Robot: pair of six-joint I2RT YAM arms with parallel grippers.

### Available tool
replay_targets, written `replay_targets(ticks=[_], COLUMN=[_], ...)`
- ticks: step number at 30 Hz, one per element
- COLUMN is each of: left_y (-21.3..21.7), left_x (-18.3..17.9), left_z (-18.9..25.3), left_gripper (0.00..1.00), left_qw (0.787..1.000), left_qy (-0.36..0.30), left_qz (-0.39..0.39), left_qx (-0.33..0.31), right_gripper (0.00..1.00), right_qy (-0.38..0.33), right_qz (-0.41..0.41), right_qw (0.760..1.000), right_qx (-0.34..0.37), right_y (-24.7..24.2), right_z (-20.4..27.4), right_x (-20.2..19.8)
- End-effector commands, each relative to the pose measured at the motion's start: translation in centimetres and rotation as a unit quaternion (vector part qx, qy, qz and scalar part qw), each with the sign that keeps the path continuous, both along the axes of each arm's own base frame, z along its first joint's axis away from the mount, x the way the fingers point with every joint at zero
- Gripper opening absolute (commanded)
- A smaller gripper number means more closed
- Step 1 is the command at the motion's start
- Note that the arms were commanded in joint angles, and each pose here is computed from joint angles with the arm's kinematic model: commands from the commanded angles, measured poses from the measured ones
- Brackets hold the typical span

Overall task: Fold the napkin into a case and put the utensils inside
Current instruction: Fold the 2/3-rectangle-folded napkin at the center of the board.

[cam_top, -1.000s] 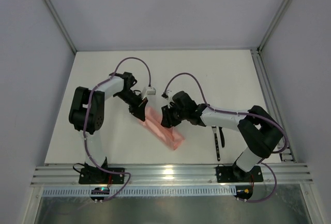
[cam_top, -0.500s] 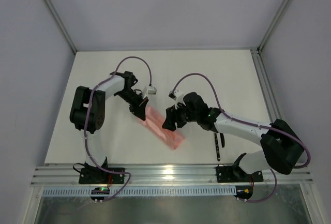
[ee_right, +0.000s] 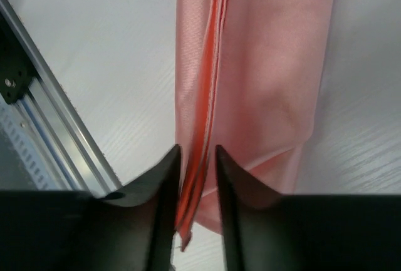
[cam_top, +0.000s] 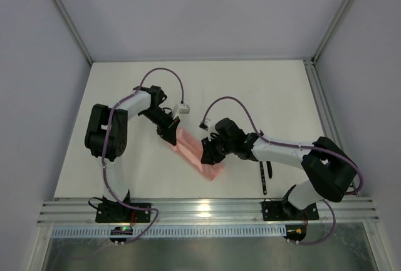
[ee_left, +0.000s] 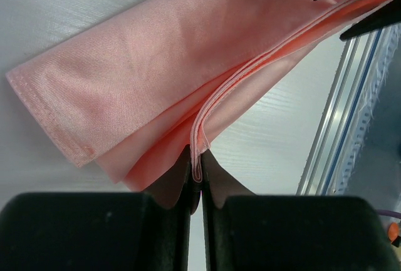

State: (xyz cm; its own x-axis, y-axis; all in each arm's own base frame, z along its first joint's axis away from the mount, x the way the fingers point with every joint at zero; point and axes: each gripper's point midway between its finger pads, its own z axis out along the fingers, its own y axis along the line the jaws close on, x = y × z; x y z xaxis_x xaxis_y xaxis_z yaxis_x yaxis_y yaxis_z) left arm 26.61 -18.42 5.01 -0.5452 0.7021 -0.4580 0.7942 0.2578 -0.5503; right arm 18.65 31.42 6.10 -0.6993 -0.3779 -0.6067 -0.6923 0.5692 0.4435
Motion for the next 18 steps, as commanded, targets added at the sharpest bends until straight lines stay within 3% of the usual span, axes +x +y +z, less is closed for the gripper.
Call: replay_targets(ticks=[1,6,9,11,18], left_y=[-0.3,-0.3,-0.4,-0.6,-0.9], left_x=[0.7,1.2,1.6,1.9,2.6], left_z=[0.3,0.2,0.4,0.8,4.3], left_gripper=[0.09,0.13,0.19,0.30,0.38], left_qw=[1.000,1.000,0.999,0.999,0.998], left_qy=[-0.006,-0.010,-0.013,-0.015,-0.013], left_qz=[0.001,0.016,0.028,0.037,0.053], left_qx=[-0.003,0.005,0.008,0.005,-0.025], right_gripper=[0.24,0.05,0.04,0.04,0.04], right_qy=[-0.009,0.007,0.011,0.018,0.030], right_qz=[-0.020,-0.058,-0.072,-0.079,-0.084], right_qw=[1.000,0.998,0.997,0.996,0.995], right_qx=[-0.006,-0.025,-0.024,-0.025,-0.042], right_y=[-0.2,-1.0,-1.1,-1.3,-1.8], right_z=[-0.3,-1.9,-2.8,-3.7,-6.0], right_x=[0.5,0.9,1.5,1.7,1.6])
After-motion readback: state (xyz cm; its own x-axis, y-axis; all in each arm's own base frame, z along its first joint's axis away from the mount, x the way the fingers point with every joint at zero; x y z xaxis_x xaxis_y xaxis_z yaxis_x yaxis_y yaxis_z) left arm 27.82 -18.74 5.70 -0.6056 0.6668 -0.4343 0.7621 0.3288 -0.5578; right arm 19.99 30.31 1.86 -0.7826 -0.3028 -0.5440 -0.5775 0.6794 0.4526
